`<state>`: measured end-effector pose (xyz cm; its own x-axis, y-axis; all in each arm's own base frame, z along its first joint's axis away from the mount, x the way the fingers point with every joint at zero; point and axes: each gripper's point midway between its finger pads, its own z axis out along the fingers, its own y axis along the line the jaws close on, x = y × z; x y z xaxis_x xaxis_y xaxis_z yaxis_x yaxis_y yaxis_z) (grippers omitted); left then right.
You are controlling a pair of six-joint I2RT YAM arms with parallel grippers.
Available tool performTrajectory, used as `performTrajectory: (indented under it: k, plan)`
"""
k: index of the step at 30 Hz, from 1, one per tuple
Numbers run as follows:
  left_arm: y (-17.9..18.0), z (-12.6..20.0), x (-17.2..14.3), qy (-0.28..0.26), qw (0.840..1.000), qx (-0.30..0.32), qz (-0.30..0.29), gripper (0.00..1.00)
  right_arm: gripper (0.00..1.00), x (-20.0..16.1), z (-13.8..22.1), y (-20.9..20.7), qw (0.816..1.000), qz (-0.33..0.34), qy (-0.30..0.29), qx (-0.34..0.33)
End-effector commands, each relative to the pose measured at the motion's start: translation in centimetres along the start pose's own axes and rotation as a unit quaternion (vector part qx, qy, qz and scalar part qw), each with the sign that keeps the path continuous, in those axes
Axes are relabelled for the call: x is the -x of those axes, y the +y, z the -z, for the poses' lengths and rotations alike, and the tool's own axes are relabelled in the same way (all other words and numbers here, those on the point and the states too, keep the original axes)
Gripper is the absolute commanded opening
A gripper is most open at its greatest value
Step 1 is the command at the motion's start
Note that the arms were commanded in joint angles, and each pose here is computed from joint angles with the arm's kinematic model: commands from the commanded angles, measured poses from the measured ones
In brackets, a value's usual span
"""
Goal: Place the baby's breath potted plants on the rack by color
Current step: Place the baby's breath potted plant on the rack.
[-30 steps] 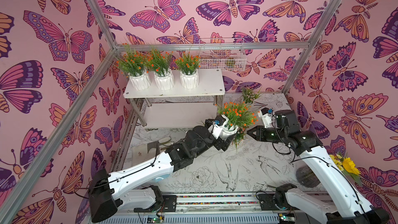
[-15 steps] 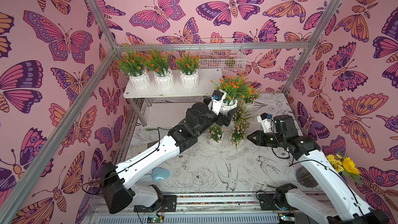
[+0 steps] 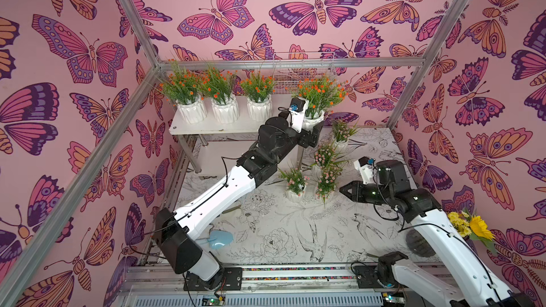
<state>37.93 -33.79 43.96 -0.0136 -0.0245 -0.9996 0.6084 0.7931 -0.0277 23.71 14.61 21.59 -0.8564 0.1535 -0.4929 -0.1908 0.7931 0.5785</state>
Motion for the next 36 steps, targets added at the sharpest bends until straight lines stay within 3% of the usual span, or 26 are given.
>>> performTrajectory:
  k: [1, 19, 36]
  plan:
    - [2.0, -0.2, 4.5, -0.071, 0.997, 0.034, 0.009, 0.67, 0.25, -0.2, 0.4, 0.0, 1.000, -0.002, -0.003, 0.001]
    - [7.2, -4.1, 3.7, -0.090, 0.981, 0.170, 0.019, 0.64, 0.25, -0.9, 1.1, -0.1, 1.000, -0.002, -0.008, -0.001]
    - [10.9, -4.2, 1.9, -0.072, 0.963, 0.258, 0.029, 0.59, 0.25, -1.0, 0.9, -0.1, 1.000, -0.001, -0.006, 0.001]
